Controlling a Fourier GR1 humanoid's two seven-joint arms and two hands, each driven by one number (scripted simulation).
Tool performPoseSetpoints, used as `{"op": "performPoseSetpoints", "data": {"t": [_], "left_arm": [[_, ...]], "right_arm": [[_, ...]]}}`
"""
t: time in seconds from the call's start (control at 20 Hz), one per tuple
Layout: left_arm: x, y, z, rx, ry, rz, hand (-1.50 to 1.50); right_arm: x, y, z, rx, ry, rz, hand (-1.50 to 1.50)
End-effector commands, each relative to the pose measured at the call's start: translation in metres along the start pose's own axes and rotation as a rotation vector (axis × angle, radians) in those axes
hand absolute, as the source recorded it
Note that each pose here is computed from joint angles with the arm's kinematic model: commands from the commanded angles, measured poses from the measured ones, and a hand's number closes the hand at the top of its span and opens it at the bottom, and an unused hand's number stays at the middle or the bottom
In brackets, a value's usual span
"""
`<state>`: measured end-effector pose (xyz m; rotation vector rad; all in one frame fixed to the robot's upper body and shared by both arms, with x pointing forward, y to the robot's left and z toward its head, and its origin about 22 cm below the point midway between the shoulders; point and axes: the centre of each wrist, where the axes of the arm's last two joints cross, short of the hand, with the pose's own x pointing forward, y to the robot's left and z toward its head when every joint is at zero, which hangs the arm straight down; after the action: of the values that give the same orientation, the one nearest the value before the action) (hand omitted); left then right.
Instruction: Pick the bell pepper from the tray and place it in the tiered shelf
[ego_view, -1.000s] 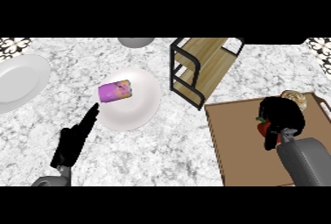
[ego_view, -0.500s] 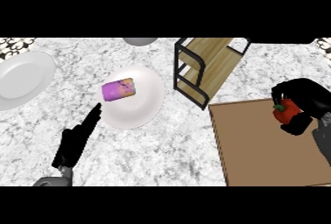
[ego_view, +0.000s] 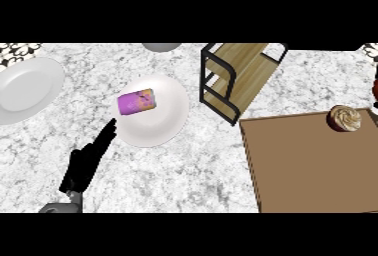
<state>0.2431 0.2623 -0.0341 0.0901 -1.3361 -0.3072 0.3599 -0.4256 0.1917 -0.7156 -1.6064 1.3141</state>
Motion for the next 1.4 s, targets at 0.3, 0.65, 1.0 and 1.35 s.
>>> {"op": "performPoseSetpoints", "data": {"t": [0.3, 0.65, 1.0, 1.35], "left_arm": [[0.004, -0.005, -0.001, -0.01, 0.014, -0.011, 0.0], [0.008, 0.004, -0.013, -0.008, 0.004, -0.007, 0.0], [0.011, -0.007, -0.013, -0.018, 0.01, -0.027, 0.0], [0.015, -0.014, -0.012, -0.043, -0.017, -0.017, 0.0]], "right_arm": [[0.006, -0.082, -0.038, -0.219, -0.086, -0.256, 1.5], [0.06, -0.087, -0.109, -0.249, -0.049, -0.198, 1.5], [0.098, -0.078, -0.153, -0.258, -0.052, -0.187, 1.5], [0.125, -0.062, -0.181, -0.185, -0.084, -0.132, 1.5]]}}
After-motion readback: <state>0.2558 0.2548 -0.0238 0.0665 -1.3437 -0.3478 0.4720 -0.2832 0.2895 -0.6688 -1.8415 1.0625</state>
